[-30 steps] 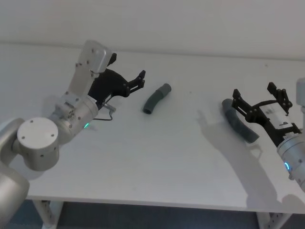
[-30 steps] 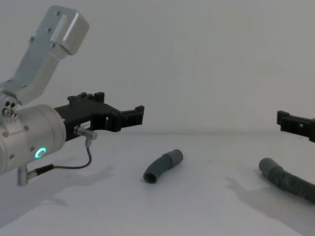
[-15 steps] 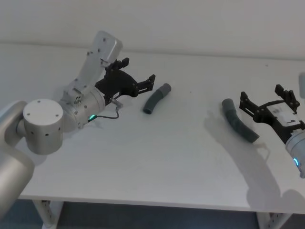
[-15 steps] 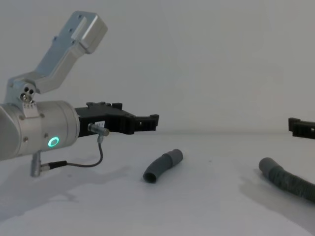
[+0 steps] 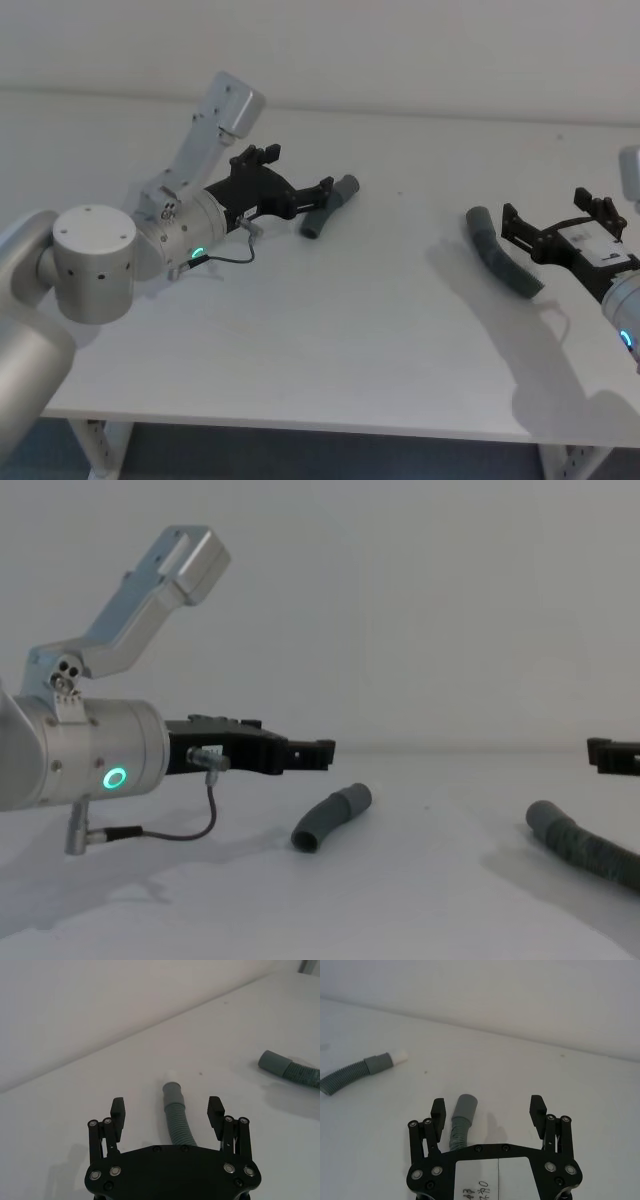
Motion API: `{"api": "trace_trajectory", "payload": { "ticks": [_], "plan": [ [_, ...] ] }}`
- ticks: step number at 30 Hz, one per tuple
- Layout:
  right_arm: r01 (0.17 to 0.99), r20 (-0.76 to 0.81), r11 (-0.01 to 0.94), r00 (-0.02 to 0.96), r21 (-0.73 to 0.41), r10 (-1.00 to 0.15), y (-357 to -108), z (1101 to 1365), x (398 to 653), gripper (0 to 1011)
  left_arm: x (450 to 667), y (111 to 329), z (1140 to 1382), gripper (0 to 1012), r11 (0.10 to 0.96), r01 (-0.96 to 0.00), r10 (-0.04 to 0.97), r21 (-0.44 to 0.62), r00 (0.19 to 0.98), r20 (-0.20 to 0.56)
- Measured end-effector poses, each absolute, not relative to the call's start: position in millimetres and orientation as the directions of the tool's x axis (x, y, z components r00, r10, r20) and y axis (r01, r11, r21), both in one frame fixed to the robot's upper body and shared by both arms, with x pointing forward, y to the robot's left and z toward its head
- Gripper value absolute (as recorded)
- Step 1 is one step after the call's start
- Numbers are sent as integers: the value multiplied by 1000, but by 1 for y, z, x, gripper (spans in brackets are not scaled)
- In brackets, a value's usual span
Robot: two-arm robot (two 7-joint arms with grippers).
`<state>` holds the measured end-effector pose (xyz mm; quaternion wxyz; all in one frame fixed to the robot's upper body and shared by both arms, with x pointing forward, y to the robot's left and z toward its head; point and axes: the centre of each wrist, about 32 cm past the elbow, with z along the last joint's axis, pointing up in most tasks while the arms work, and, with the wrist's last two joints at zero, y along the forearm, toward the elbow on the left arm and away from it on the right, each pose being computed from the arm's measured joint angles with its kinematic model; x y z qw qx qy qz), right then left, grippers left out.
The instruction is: Use both hands to pick up one end of the pipe from the table, align the ends, and insert them.
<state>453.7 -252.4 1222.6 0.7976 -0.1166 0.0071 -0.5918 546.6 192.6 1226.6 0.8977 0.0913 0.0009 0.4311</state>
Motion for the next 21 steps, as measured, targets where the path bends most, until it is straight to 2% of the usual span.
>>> {"api": "trace_trajectory", "payload": {
  "ticks": [21],
  "plan": [
    [910, 135, 292, 342, -295, -930, -246, 1222, 470, 1001, 564, 181, 1228, 1001, 629, -741, 747, 237, 660, 81]
  ]
}}
